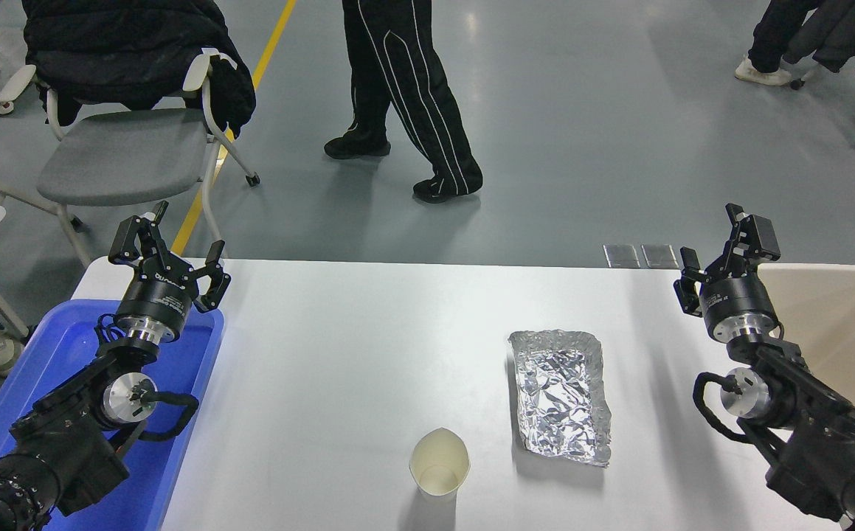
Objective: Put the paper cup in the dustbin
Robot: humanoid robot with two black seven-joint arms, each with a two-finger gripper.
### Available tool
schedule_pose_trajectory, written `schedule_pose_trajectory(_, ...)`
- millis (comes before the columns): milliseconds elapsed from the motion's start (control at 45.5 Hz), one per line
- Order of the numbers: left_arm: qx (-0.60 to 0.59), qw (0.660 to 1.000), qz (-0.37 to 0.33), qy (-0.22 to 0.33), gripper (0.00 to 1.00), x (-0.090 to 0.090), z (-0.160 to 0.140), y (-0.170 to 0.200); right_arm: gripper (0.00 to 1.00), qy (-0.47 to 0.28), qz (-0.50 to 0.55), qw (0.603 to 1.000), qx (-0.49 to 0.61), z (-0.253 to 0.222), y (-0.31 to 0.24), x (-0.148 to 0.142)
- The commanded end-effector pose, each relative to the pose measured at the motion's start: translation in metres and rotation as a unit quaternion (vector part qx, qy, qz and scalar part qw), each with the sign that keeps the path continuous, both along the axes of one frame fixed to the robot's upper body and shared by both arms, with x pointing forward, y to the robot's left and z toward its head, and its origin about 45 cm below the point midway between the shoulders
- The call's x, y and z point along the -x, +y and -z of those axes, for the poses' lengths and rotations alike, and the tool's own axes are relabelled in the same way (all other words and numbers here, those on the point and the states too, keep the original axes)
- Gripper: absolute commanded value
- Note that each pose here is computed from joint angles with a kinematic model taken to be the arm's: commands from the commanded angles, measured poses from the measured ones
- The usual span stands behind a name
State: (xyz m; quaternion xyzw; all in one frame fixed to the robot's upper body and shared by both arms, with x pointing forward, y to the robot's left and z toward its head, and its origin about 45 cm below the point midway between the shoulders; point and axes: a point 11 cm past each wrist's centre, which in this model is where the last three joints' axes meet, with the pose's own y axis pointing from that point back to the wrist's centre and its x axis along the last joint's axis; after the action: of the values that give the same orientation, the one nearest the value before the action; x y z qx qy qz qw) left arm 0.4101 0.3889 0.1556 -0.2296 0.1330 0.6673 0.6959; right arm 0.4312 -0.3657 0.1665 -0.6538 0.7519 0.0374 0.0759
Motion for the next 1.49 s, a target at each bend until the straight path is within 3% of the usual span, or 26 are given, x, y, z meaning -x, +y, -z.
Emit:
schedule_pose_trajectory(0, 0.000, 1.000, 0.000, 0.000, 1.00, 0.000, 0.000, 0.000, 0.99, -0.006, -0.045, 0.995, 0.085, -0.030, 0.002, -0.021)
schedule_pose_trajectory(242, 0.000, 1.000, 0.000, 0.000, 1.00, 0.000, 0.000, 0.000, 0.99, -0.011, -0.152, 0.958, 0.243, -0.075, 0.035, -0.051)
schedule_pose_trajectory(484, 0.000, 1.000, 0.000, 0.000, 1.00, 0.000, 0.000, 0.000, 0.99, 0.018, -0.266, 0.864, 0.427, -0.105, 0.067, -0.067)
schedule_pose_trajectory(725, 0.000, 1.000, 0.000, 0.000, 1.00, 0.000, 0.000, 0.000, 0.99, 0.049, -0.364, 0.792, 0.488, -0.146, 0.105, -0.075)
schedule_pose_trajectory(901, 0.000, 1.000, 0.000, 0.000, 1.00, 0.000, 0.000, 0.000, 0.99, 0.093, -0.451, 0.709, 0.533, -0.160, 0.134, -0.056)
schedule_pose_trajectory(1231, 0.000, 1.000, 0.000, 0.000, 1.00, 0.000, 0.000, 0.000, 0.99, 0.087, -0.600, 0.496, 0.622, -0.144, 0.197, 0.004)
schedule_pose_trajectory(1473, 0.000, 1.000, 0.000, 0.000, 1.00, 0.000, 0.000, 0.000, 0.99, 0.066, -0.657, 0.402, 0.635, -0.115, 0.250, 0.032)
